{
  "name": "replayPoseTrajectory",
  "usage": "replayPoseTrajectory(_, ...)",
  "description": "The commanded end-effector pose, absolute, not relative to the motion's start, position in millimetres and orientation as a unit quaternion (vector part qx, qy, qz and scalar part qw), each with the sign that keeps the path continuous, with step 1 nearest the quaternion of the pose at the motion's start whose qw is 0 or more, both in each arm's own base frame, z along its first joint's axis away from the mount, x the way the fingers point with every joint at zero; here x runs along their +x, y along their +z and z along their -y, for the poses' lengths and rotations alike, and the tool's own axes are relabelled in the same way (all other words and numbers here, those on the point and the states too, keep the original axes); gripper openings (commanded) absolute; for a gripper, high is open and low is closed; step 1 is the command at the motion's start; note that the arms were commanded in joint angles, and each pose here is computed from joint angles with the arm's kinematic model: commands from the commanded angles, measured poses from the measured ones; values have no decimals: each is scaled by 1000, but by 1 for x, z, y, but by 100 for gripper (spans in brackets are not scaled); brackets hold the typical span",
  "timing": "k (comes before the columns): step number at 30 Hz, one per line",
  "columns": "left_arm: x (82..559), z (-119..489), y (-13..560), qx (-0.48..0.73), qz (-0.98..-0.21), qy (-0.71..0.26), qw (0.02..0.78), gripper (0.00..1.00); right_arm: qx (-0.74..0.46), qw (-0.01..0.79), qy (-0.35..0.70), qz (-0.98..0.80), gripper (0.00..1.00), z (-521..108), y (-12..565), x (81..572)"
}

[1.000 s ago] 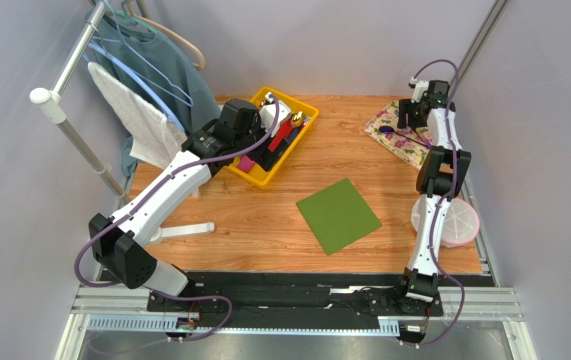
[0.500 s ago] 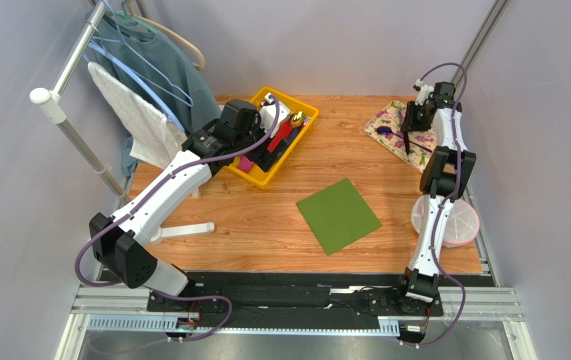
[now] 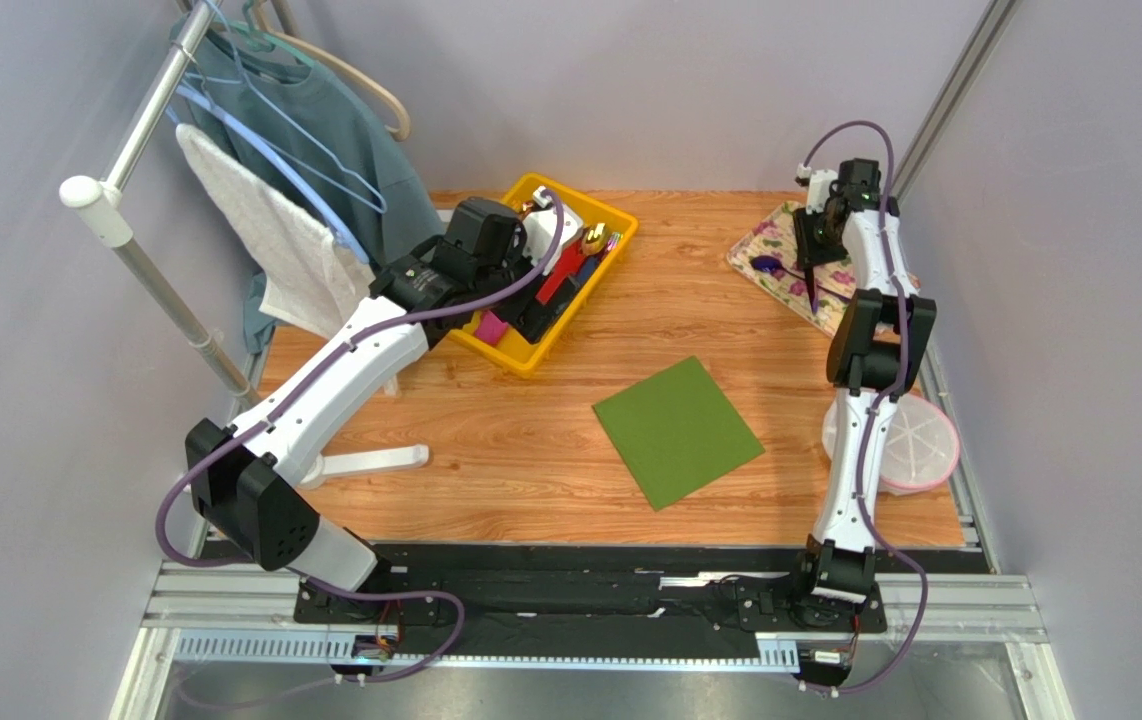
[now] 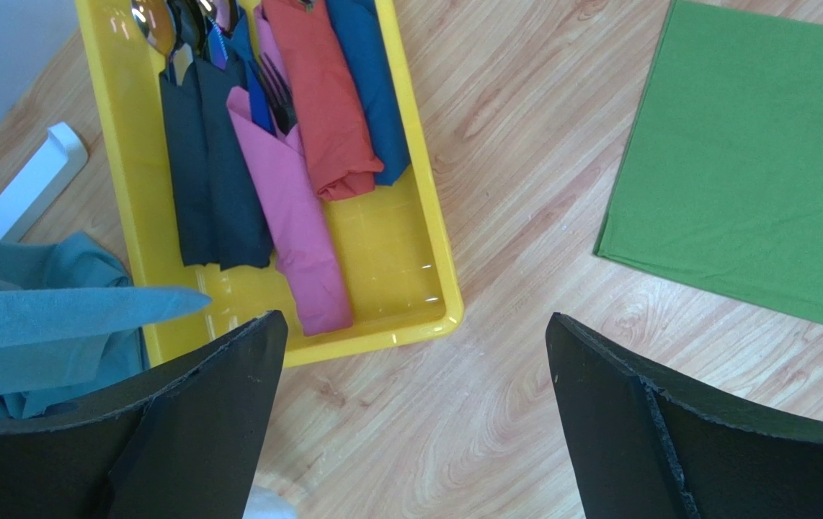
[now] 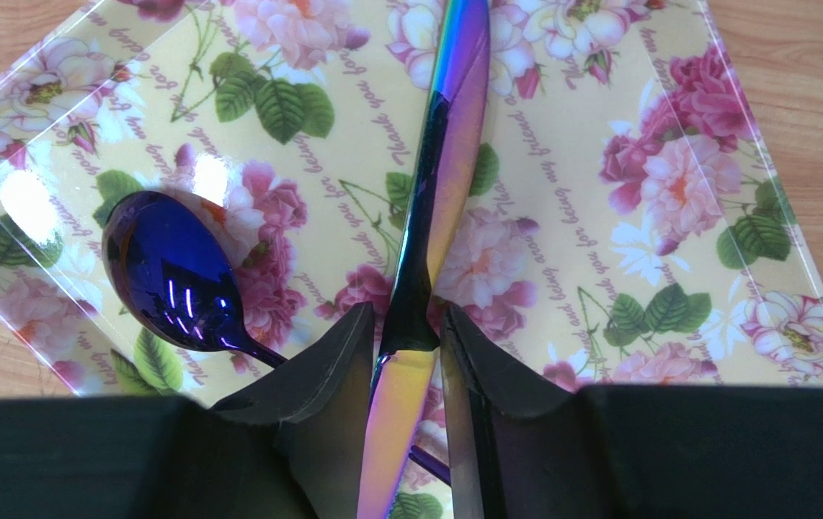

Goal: Place the utensils on the paper napkin and roll it up

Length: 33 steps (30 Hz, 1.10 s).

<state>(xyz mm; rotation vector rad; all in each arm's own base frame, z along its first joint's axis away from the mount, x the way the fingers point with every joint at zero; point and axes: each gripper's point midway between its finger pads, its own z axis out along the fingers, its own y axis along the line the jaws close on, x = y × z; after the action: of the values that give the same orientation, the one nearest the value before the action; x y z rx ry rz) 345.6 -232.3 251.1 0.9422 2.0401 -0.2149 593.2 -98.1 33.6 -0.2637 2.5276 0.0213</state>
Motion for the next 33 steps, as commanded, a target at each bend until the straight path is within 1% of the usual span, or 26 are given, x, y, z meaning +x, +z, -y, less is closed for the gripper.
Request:
replayPoseTrajectory(1, 350, 237, 272, 372, -807, -88, 450, 99, -117, 207, -7, -971, 33, 96, -10, 559)
replayPoseTrajectory(3, 350, 236, 272, 372, -808, -88, 449, 99, -115, 204, -8, -972, 38, 97, -13, 558)
replayPoseTrajectory(4, 350, 237, 273, 372, -808, -88, 449, 99, -114, 203, -7, -973, 44, 98, -13, 557)
replayPoseTrajectory(6, 350, 236, 273, 370, -809, -89, 448, 99, -111, 203, 0, -973, 48, 97, -12, 556)
replayPoseTrajectory(8, 350, 236, 273, 369, -809, -87, 449, 99, -106, 204, 7, -973, 43, 95, -12, 556)
replayPoseTrajectory(9, 350, 236, 273, 369, -809, -88, 449, 99, -104, 203, 10, -973, 39, 95, -12, 556)
replayPoseTrajectory(10, 350, 237, 273, 369, -810, -89, 448, 99, -105, 200, 16, -974, 26, 93, -13, 554)
replayPoseTrajectory(12, 350, 237, 276, 368, -808, -88, 451, 99, -105, 203, 20, -973, 17, 92, -9, 556)
replayPoseTrajectory(13, 351, 236, 277, 367, -808, -88, 451, 99, -105, 203, 24, -973, 6, 91, -8, 555)
replayPoseTrajectory(14, 351, 237, 278, 368, -808, -88, 452, 99, -104, 207, 23, -973, 0, 91, -5, 556)
replayPoseTrajectory(19, 355, 233, 278, 350, -815, -77, 455, 99, -79, 247, 19, -966, 0, 97, 21, 569)
replayPoseTrajectory(23, 366, 228, 288, 314, -818, -63, 478, 99, -64, 303, 17, -951, 0, 101, 67, 581)
replayPoseTrajectory(27, 365, 235, 308, 298, -802, -100, 508, 99, -64, 341, 26, -938, 0, 96, 102, 588)
replayPoseTrajectory(29, 358, 242, 324, 304, -783, -128, 528, 99, -62, 353, 30, -933, 0, 94, 114, 590)
replayPoseTrajectory(33, 345, 253, 344, 324, -757, -169, 541, 99, -63, 371, 31, -926, 0, 92, 136, 590)
